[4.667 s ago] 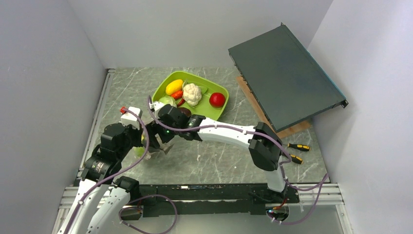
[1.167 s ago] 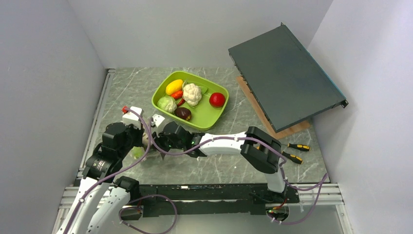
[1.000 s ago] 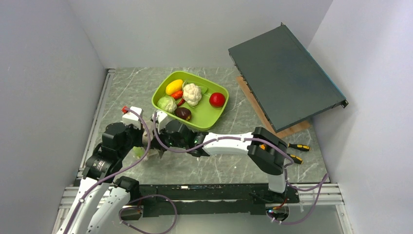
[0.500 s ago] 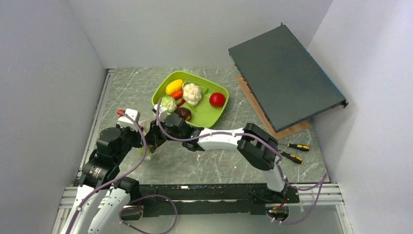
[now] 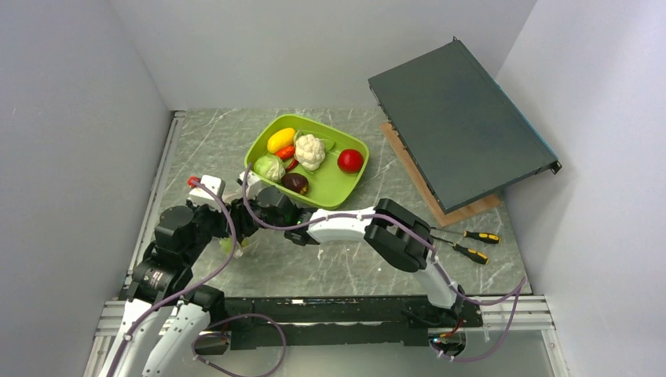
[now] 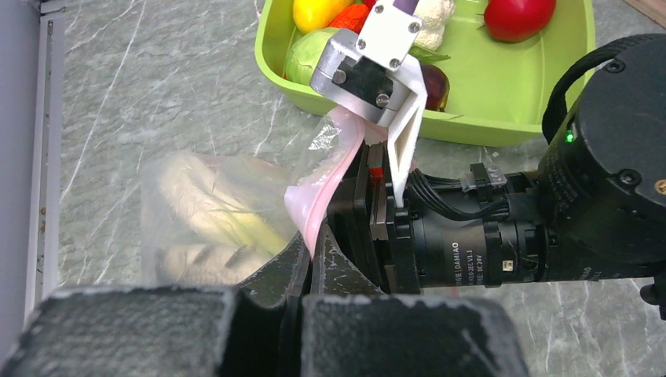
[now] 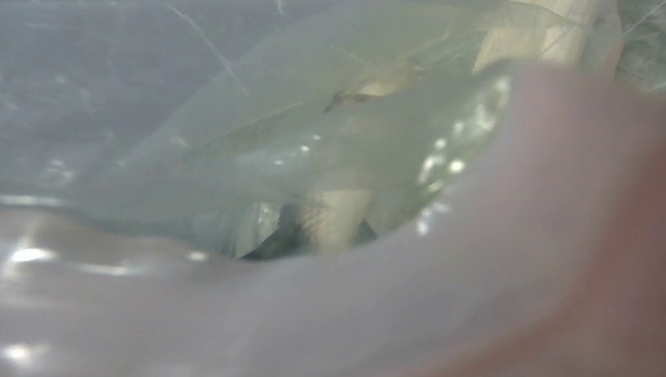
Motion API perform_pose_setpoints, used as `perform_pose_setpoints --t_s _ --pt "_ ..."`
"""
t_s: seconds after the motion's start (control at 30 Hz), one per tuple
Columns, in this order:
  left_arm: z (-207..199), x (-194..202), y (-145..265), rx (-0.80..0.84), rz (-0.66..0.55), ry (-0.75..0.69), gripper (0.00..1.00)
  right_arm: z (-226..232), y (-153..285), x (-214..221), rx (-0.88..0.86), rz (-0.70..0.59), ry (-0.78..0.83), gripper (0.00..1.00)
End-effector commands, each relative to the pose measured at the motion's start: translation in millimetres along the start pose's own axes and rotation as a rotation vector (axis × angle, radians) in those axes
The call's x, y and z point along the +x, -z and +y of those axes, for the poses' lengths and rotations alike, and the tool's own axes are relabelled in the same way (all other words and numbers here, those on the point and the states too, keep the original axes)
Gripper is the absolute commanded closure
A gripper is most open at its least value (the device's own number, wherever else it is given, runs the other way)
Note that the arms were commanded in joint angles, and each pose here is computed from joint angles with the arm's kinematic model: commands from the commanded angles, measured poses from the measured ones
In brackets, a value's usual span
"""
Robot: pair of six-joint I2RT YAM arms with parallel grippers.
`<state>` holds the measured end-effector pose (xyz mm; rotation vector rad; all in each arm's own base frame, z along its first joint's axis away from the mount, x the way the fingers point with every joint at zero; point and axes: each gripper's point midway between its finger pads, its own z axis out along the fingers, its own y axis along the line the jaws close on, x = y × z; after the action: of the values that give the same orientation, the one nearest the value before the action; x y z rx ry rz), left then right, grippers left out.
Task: Place the food in the zip-top bag and seal the zipper
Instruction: Place the fake fish in the zipper food storage bag.
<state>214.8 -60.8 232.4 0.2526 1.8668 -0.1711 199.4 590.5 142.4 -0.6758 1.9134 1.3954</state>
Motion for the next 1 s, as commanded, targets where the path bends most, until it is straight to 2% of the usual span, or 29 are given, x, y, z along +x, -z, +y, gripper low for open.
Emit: perform_pose_setpoints --t_s 0.0,0.37,0.67,0.77,0.87,0.97 --pt "-1.7 -15.8 0.6 0.012 -0.065 -0.008 1.0 27.3 -2.1 -21.5 -0.056 -0.065 0.064 0.63" --pt "-1.7 -15.4 0.3 0.013 -0.061 -0.012 1.0 12.3 49.3 -20.3 0.12 0.02 0.131 0.45" --pt "-2.8 -14.5 0.0 0.019 -0.059 -0.012 1.0 1.8 53.8 -12.4 0.188 0.072 0.108 0.46" --pt "-3.2 -14.4 -0.3 0.021 -0.058 -0.013 1.0 -4.8 50.3 -9.1 0.218 0.089 0.105 0.49" --pt "-3.8 -15.6 -0.2 0.025 -0.064 -0.013 1.0 -2.0 45.6 -5.7 0.196 0.095 0.1 0.57" --pt "-5.0 -15.1 -1.6 0.031 -0.06 -0.015 1.0 2.3 37.4 -3.3 0.164 0.094 0.069 0.77"
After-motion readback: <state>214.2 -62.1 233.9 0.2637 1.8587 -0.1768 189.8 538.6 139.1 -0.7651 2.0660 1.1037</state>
